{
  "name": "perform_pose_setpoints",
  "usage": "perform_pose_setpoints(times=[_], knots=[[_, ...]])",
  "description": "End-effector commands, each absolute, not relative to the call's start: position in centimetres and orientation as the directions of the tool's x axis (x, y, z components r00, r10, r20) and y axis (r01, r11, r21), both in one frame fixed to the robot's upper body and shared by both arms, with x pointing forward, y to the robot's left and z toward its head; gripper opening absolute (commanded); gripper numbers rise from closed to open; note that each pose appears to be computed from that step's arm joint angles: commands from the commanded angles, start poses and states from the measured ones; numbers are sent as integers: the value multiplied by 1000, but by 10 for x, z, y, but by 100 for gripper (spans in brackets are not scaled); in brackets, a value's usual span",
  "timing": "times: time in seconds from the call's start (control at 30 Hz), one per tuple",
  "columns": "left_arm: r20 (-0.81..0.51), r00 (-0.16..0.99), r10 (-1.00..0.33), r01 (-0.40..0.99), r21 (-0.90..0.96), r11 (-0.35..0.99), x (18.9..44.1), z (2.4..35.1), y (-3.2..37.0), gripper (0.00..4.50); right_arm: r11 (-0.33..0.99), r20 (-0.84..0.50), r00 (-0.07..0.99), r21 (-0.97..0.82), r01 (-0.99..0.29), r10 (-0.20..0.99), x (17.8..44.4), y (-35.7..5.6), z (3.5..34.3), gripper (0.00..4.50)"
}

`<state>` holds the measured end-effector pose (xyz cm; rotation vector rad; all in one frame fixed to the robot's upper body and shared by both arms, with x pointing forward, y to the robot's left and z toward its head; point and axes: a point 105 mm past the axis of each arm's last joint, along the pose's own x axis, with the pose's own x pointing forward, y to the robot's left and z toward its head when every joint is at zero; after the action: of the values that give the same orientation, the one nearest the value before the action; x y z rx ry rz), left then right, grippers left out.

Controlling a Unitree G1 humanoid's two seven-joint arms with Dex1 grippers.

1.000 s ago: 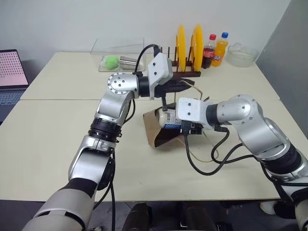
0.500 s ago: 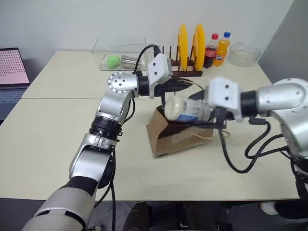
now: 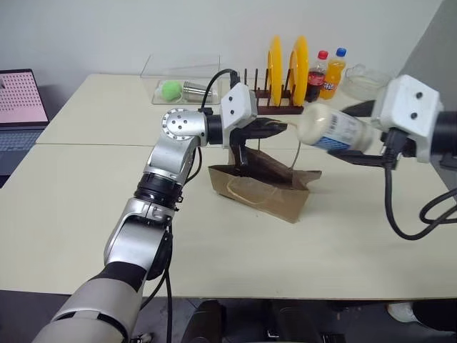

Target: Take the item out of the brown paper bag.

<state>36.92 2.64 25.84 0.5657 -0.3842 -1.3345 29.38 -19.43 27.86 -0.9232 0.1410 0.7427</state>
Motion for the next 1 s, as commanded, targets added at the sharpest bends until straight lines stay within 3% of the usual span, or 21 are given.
perform_pose_setpoints(times=[0.03, 0.33, 0.7, 0.73, 0.83, 1.0], knots=[[-37, 189, -981, 766, 630, 123, 364, 272, 24, 0, 416, -359, 814, -723, -552, 456, 304, -214, 275, 309], [-40, 199, -979, 762, 635, 129, 362, 274, 28, 0, 421, -470, 812, -696, -581, 345, 352, -246, 201, 309], [-40, 204, -978, 763, 633, 133, 359, 273, 28, 0, 385, -565, 757, -652, -653, 328, 370, -253, 165, 309], [-39, 203, -978, 763, 632, 133, 359, 273, 28, 0, 389, -571, 751, -642, -660, 332, 370, -253, 164, 365], [-38, 199, -979, 765, 631, 131, 359, 273, 27, 0, 392, -576, 744, -633, -668, 338, 369, -254, 163, 446], [-36, 197, -980, 768, 627, 131, 358, 272, 25, 0, 389, -567, 750, -641, -662, 341, 365, -255, 169, 446]])
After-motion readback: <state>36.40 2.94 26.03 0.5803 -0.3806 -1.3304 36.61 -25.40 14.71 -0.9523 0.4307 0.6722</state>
